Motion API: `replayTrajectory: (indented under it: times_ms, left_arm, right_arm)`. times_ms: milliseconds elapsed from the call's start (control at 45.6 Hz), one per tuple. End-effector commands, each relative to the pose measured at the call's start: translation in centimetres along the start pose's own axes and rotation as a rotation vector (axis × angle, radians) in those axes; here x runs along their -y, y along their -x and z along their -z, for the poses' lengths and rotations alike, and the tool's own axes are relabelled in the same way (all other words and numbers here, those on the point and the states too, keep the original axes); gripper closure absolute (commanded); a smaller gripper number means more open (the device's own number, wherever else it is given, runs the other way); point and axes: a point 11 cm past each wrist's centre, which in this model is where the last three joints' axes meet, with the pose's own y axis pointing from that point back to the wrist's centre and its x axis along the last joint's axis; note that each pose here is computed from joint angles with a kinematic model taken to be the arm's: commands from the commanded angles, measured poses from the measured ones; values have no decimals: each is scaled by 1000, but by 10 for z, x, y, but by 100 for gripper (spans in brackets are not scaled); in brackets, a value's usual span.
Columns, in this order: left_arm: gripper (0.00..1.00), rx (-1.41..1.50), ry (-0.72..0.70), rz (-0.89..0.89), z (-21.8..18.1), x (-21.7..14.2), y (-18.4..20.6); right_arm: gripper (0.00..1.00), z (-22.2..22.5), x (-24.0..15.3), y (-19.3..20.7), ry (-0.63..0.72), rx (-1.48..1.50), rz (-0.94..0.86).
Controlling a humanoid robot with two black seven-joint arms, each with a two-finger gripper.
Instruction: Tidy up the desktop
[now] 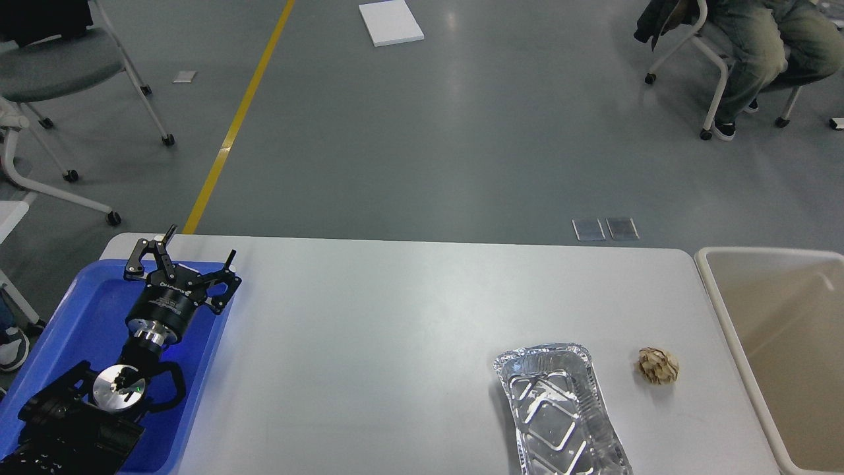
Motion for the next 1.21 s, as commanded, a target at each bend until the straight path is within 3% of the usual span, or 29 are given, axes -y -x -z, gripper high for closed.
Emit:
replayTrajectory:
  times_ms: [0, 198, 505, 1185]
  left_arm:
    - [0, -1, 1, 0, 0, 0, 0]
    - [0, 0, -1, 0, 0, 0, 0]
    - [0, -1, 2, 0, 0, 0, 0]
    - [0, -1, 2, 0, 0, 0, 0]
  right_arm:
    - [0, 92, -54, -51, -91, -126, 17]
    - [0, 175, -77, -49, -158, -255, 117]
    - [0, 239, -75, 5, -190, -422, 280]
    - [0, 237, -70, 55, -208, -432, 445]
